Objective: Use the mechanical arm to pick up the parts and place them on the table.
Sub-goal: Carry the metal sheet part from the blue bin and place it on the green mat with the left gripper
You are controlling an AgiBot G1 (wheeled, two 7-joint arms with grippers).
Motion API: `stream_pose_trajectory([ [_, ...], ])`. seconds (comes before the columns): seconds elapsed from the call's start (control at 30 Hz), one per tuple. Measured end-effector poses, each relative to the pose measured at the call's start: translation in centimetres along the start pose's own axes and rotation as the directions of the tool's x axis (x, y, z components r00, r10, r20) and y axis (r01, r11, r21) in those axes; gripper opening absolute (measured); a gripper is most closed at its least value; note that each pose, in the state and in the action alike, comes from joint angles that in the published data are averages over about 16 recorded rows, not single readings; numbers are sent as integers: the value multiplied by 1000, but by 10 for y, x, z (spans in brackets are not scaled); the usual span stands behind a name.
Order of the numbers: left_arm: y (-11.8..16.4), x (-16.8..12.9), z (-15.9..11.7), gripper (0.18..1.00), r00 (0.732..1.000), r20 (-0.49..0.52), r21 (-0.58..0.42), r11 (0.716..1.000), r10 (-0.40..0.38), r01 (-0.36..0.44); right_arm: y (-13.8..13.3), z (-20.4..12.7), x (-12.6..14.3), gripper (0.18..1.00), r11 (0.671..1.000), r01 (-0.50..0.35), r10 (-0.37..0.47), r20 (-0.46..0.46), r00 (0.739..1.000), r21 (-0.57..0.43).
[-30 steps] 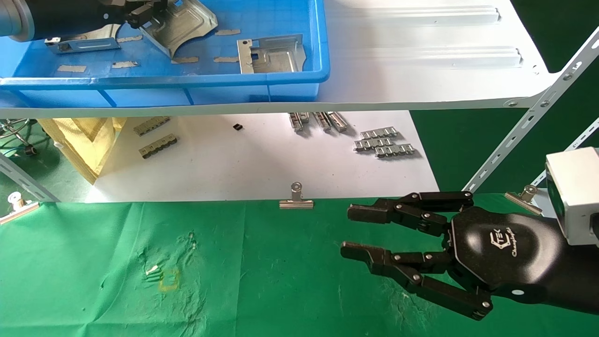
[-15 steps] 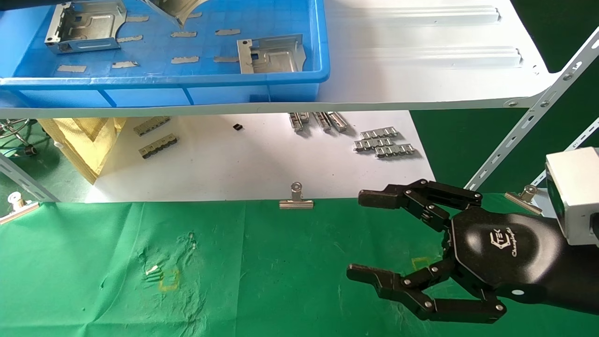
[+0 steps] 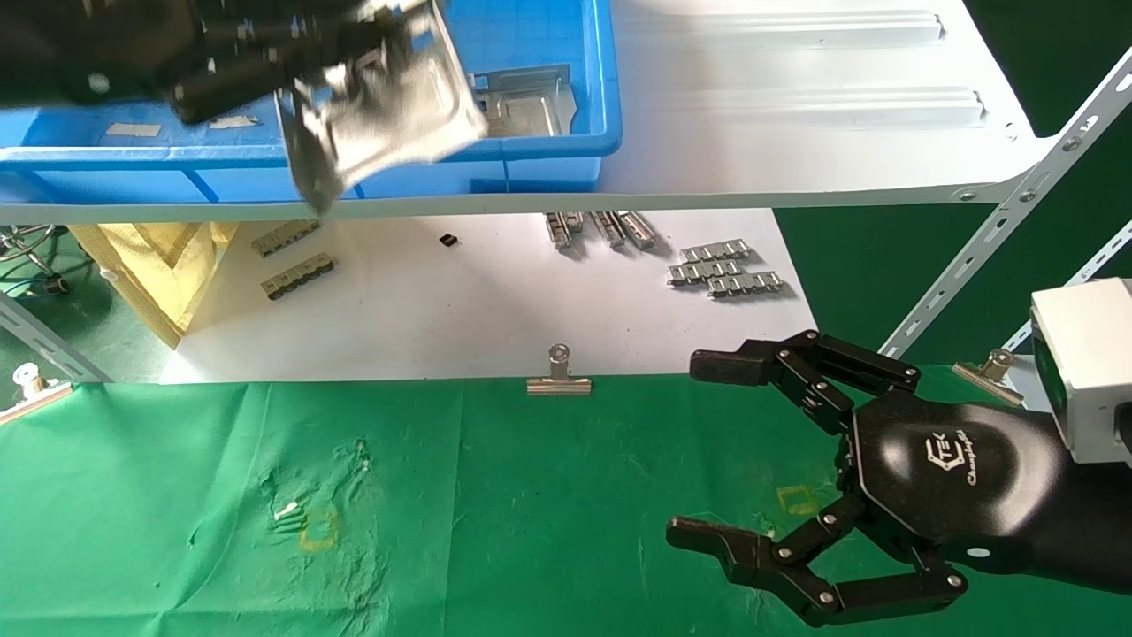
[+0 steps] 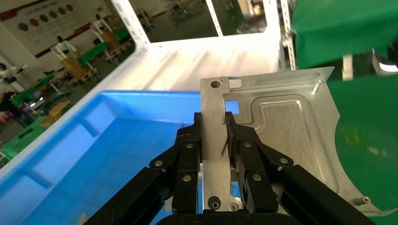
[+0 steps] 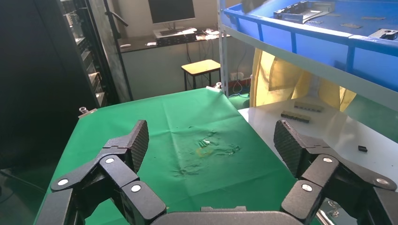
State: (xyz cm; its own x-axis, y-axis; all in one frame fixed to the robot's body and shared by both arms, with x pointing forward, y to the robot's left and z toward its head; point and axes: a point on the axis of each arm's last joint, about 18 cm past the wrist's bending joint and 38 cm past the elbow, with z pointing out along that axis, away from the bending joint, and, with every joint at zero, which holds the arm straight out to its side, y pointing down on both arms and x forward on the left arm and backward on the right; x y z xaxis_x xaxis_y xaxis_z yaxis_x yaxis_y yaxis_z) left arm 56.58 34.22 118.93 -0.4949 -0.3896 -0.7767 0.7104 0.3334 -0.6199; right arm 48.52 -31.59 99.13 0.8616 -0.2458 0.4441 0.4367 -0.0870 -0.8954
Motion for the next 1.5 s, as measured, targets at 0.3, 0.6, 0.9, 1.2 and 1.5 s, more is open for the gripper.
stream_pose_trajectory([
  [0.3, 22, 45, -24, 271, 993, -87, -4, 997, 81, -81, 0, 0, 0, 994, 1000, 0, 0, 0, 1000, 0],
  [0.6, 83, 101, -41, 271, 964, -214, -95, 979, 155, -179, 0, 0, 0, 1000, 1000, 0, 0, 0, 1000, 0],
  [0.9, 162, 140, -54, 270, 928, -310, -214, 935, 209, -282, 0, 0, 0, 1000, 1000, 0, 0, 0, 1000, 0],
  [1.2, 205, 154, -64, 270, 924, -326, -287, 910, 201, -299, 0, 0, 0, 1000, 1000, 0, 0, 0, 1000, 0],
  [1.5, 215, 157, -66, 283, 924, -326, -297, 906, 200, -301, 0, 0, 0, 1000, 1000, 0, 0, 0, 1000, 0],
])
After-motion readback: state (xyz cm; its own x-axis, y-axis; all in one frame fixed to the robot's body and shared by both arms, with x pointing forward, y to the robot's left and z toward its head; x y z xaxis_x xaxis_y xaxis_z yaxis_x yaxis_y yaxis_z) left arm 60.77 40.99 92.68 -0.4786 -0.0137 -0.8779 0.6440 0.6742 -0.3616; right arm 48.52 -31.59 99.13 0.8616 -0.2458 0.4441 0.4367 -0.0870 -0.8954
